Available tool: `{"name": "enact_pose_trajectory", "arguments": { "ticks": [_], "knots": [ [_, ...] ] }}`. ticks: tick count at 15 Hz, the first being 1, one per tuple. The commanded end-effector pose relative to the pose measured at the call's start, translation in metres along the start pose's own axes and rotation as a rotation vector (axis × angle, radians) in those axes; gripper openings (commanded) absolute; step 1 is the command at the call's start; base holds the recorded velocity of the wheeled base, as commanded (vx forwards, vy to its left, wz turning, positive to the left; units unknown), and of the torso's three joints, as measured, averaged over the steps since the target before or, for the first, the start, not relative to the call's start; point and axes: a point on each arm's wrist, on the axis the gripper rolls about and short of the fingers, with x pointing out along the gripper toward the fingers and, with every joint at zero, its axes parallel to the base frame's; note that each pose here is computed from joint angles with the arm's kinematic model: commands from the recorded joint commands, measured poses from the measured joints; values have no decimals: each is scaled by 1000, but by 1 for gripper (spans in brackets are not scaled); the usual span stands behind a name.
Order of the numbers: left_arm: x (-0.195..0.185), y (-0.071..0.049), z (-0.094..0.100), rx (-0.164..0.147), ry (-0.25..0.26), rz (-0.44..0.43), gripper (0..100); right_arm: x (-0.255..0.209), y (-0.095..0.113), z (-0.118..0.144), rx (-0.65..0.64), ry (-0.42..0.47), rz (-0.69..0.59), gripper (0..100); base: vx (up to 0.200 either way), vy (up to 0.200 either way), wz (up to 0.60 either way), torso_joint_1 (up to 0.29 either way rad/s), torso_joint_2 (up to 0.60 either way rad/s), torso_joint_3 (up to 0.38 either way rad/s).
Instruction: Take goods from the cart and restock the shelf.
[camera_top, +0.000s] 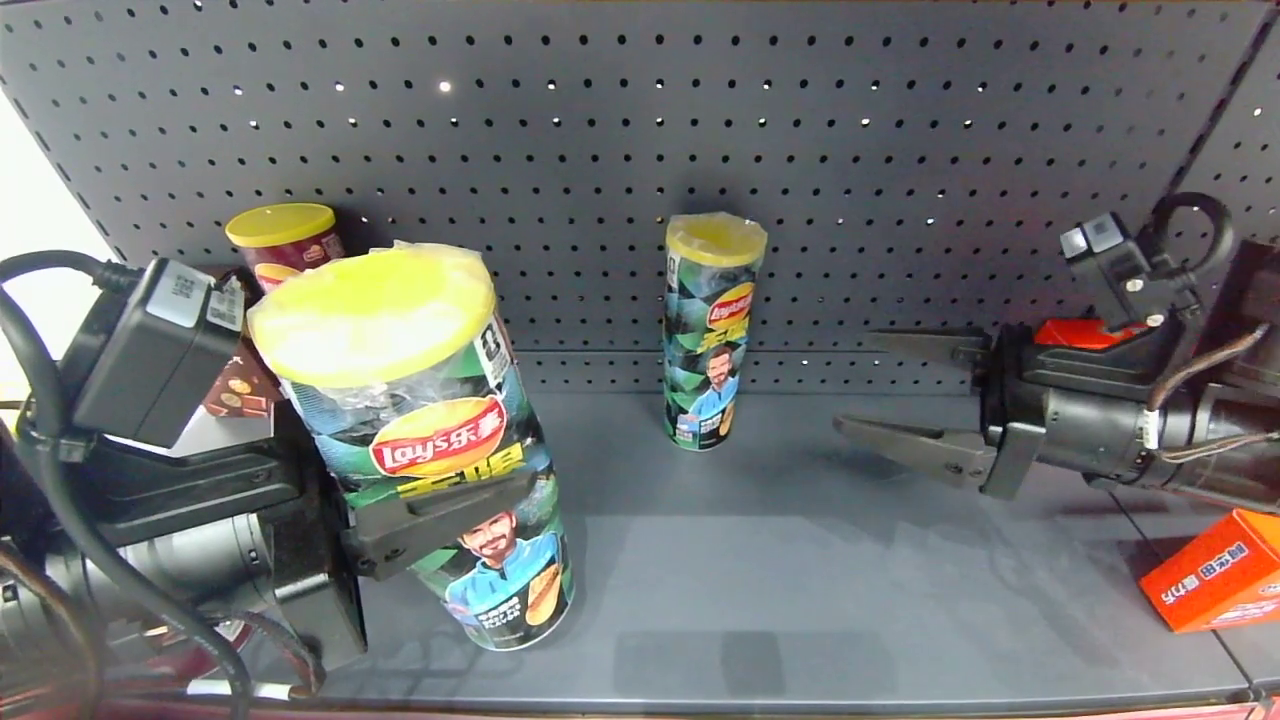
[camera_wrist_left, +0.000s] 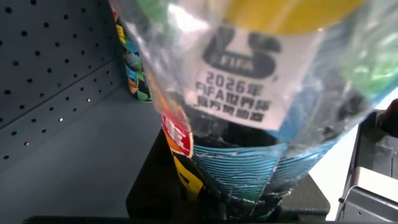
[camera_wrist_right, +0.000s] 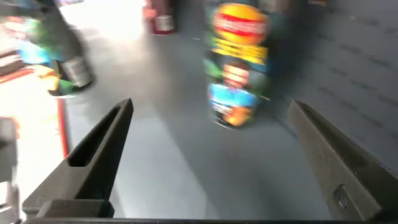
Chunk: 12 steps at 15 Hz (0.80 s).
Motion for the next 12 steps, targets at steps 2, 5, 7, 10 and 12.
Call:
{"name": "enact_pose_trajectory", "arguments": {
  "ticks": [2,5,7,10,12],
  "knots": [
    [0,0,1,0,-2,0,0,31,-13,-13,23,9,114,100,0,0,0,0,0,0],
    [0,1,2,1,-6,5,0,47,-40,-17,-18,-23,193,100,0,0,0,0,0,0],
    [0,1,1,-12,-3,8,0,58,-51,-19,-25,-30,201,100,0,0,0,0,0,0],
    [3,3,1,-14,1,6,0,72,-62,-28,-21,-24,202,100,0,0,0,0,0,0],
    [7,5,2,-15,2,6,0,78,-67,-34,-16,-18,202,100,0,0,0,0,0,0]
  ]
}}
